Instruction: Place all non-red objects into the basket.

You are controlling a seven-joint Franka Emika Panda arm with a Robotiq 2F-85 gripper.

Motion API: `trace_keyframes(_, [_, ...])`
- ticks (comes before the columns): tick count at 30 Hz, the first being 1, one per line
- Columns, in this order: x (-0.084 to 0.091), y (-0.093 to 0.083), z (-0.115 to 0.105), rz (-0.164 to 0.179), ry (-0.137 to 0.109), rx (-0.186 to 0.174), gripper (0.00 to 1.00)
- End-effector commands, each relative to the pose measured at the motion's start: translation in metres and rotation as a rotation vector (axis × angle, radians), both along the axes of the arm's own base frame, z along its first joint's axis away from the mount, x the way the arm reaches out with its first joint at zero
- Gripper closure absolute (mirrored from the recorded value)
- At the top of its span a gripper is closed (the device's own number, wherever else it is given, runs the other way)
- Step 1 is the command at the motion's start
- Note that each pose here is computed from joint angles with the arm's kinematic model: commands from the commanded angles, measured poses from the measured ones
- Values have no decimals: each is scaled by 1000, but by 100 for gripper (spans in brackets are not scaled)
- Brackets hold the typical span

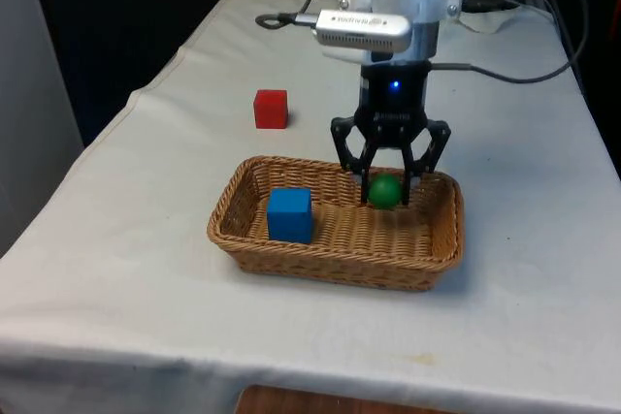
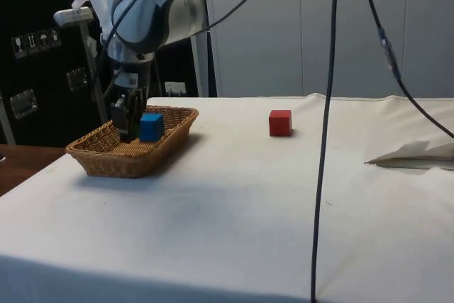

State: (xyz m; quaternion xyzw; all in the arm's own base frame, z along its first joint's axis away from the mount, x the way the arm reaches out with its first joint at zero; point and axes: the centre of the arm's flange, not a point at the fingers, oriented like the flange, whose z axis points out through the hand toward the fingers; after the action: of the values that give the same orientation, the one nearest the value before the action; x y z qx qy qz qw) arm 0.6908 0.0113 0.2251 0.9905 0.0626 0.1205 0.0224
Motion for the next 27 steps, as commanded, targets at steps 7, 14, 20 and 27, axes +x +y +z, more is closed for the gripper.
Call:
trace_keyframes(7, [9, -2, -19, 2, 23, -4, 100])
trace_keyframes(14, [12, -1, -21, 1, 22, -8, 100])
trace_keyframes(20, [12, -1, -21, 2, 21, -9, 42])
trace_keyframes(27, [12, -1, -21, 2, 20, -9, 0])
